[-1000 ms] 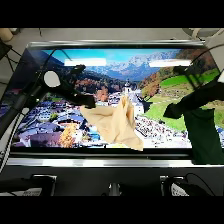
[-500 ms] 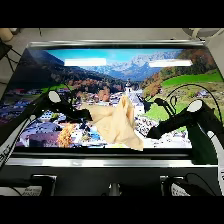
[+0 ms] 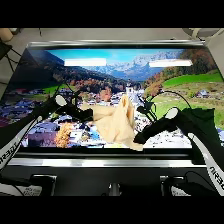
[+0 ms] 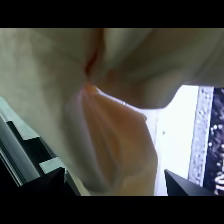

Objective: Fold the shirts.

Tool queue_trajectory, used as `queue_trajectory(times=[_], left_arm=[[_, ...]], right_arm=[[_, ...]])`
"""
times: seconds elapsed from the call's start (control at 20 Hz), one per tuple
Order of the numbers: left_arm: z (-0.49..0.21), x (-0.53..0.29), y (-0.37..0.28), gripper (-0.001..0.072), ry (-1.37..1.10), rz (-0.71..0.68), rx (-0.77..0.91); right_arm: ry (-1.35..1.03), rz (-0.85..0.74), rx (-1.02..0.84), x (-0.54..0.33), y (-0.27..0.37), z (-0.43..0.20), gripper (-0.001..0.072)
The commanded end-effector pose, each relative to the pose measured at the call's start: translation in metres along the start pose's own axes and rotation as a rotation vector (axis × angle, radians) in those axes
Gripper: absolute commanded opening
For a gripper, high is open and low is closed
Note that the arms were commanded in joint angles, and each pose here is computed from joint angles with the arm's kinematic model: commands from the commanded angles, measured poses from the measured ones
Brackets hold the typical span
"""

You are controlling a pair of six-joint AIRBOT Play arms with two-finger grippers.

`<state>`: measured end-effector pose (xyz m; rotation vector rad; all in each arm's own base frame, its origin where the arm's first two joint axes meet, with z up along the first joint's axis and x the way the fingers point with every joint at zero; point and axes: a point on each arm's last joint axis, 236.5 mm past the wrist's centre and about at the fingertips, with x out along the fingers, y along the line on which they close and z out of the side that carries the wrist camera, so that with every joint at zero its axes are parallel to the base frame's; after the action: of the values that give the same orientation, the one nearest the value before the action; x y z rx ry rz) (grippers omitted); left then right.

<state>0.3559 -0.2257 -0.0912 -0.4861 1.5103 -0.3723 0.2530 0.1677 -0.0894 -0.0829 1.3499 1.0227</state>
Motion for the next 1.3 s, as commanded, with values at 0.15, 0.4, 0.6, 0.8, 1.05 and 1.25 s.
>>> queue_trajectory(times=[0.15,0.4,0.6,0.8,1.05,1.25], left_arm=[[0.044,-0.048,-0.028,0.0025,-0.222,-0.037,0.173],[0.13,-0.283,-0.096,0.0024,-0.803,-0.141,0.279],[0.077,-0.528,-0.164,0.0024,-1.327,-0.195,0.443],[-0.027,-0.615,-0.208,0.0025,-1.535,-0.232,0.579],[-0.065,-0.596,-0.184,0.0025,-1.432,-0.063,0.575],[-0.058,-0.542,-0.16,0.0025,-1.216,-0.003,0.548]], right_arm=[[-0.037,-0.092,-0.055,-0.01,-0.01,0.024,0.002],[-0.322,-0.701,-0.186,-0.25,-0.06,0.1,0.002],[-0.762,-1.281,-0.333,-0.511,0.048,0.117,0.0021],[-1.064,-1.366,-0.446,-0.575,0.175,0.097,0.0021],[-1.075,-1.419,-0.471,-0.58,0.207,0.072,0.0021],[-1.054,-1.403,-0.457,-0.577,0.194,0.079,0.0021]])
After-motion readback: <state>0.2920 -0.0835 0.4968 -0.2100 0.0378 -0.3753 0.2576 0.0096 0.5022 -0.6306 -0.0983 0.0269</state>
